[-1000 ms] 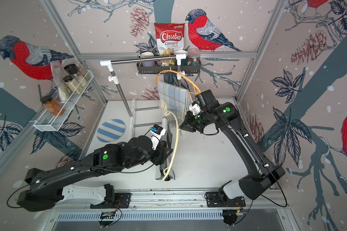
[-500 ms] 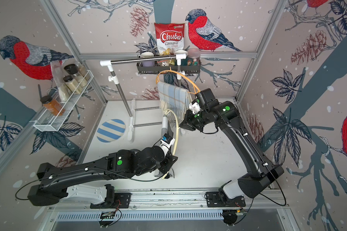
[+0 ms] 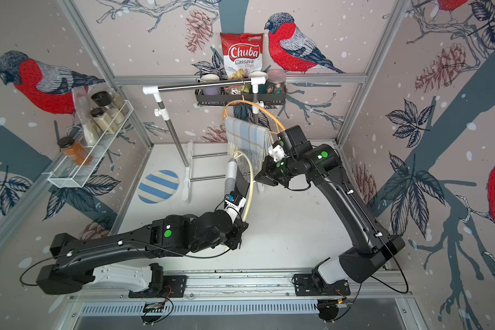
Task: Hang the scarf on the hanger
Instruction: Place the hanger at the clothesline.
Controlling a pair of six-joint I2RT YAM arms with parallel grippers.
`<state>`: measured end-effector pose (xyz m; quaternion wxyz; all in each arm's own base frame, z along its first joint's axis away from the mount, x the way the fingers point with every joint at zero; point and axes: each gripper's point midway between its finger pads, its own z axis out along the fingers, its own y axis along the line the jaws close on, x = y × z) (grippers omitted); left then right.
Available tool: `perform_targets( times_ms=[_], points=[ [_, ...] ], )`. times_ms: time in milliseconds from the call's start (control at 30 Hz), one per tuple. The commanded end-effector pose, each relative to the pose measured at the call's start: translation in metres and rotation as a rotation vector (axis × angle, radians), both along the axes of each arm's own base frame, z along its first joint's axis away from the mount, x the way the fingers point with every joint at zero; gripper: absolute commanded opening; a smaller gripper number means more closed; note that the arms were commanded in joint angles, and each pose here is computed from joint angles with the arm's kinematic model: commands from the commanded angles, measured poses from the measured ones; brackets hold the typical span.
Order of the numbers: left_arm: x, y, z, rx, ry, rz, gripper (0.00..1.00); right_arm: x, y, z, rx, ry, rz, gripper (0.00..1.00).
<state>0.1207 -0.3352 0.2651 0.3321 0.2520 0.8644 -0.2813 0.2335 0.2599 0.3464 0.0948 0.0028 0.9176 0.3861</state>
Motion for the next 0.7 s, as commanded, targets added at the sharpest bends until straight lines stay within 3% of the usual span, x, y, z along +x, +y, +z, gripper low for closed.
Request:
perform_targets(
  times_ms=[0,33,67,267,367,500,667],
  points=[
    [0.006,-0.004,0.024,-0.085,-0.068,-0.007,0.00,0.006,0.014,0.037,0.116,-0.145,0.049,0.76],
    [0.008,0.000,0.028,-0.108,-0.068,0.004,0.00,0.007,0.011,0.049,0.130,-0.199,0.051,0.92],
    [0.009,0.003,0.034,-0.143,-0.066,0.014,0.00,0.009,0.007,0.063,0.151,-0.265,0.053,0.99],
    [0.019,0.031,0.072,-0.388,-0.059,0.055,0.00,0.022,-0.048,0.122,0.124,-0.663,-0.053,1.00],
    [0.027,0.049,0.093,-0.492,-0.080,0.104,0.00,0.011,-0.062,0.146,0.204,-0.786,-0.087,1.00],
    [0.039,0.071,0.125,-0.566,-0.119,0.178,0.00,0.010,-0.080,0.157,0.275,-0.861,-0.170,1.00],
    [0.074,0.099,0.164,-0.639,-0.124,0.306,0.00,0.011,-0.077,0.139,0.286,-0.817,-0.162,1.00]
  ],
)
